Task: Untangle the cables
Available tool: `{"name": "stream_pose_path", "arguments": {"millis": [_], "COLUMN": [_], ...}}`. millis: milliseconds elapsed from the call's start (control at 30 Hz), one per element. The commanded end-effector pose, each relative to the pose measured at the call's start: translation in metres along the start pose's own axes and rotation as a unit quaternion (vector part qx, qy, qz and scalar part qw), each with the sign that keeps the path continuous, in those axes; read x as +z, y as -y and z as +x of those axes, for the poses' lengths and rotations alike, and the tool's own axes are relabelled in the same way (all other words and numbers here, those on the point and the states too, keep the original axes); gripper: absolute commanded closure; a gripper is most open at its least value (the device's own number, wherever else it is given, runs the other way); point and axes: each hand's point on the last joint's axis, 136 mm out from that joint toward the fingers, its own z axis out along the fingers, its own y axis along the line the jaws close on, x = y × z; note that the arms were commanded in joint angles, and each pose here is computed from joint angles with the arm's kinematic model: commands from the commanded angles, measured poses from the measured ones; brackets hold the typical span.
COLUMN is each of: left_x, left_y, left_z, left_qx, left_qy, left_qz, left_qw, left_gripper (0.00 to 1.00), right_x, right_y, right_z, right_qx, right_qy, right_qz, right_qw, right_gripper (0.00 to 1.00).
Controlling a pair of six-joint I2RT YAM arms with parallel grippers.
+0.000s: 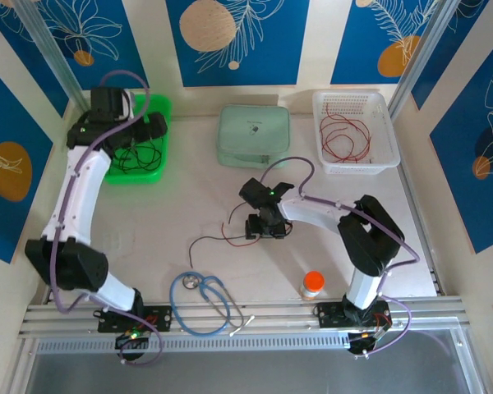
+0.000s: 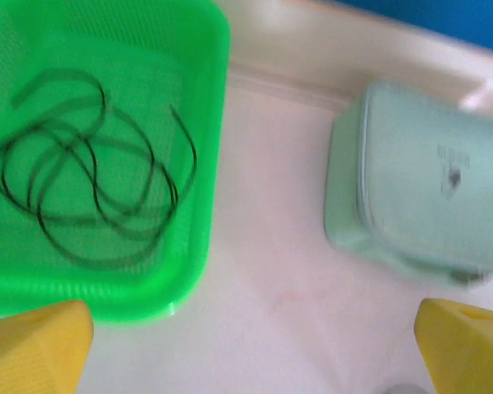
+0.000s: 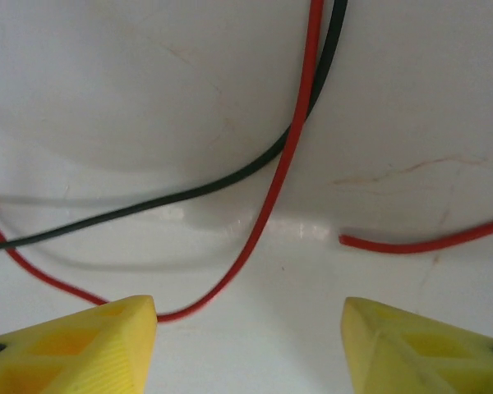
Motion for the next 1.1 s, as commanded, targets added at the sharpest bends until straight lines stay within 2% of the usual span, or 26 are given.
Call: {"name": "stream_pose_path", "arguments": {"millis": [0,233,433,667,800,1067], "left_x": [0.003,0.012,0.027,0.040,0.042,0.053], "left_y": [0.007,0.022,0.032,0.049,0.068,0.111], "left_z": [0.069,0.174,0.236,0.272,0.285,0.300], "left_qx": [0.008,0.076,0.126,0.156,0.197,0.272], "left_qy": [-0.093,-0.211,-0.280,-0.307,-0.311,-0.293], "left_qz": [0.006,-0.017,-0.035,-0.020,-0.002,0.030], "left_qw": [0.996,0.974,0.951,0.938,0.930,0.916], "left_gripper": [0.01,0.06,0.13,0.19,0.21,0.28], "right_x": [0.005,0.022,0.030,0.030,0.026,-0.016], "right_y": [-0.011,-0.018,-0.017,-0.009,-0.003,0.046], "right_z": [-0.004,0.005,0.008,-0.006,-0.016,-0.048], "right_qx": [0.033,0.070,0.090,0.101,0.099,0.113], "right_qy": [-0.006,-0.030,-0.032,-0.004,0.014,0.073], "right_qz": [-0.014,-0.016,-0.008,0.005,0.009,0.027], "right_qw": [0.999,0.997,0.995,0.995,0.995,0.990], "right_gripper": [0.39,0.48,0.60,0.86,1.00,1.00]}}
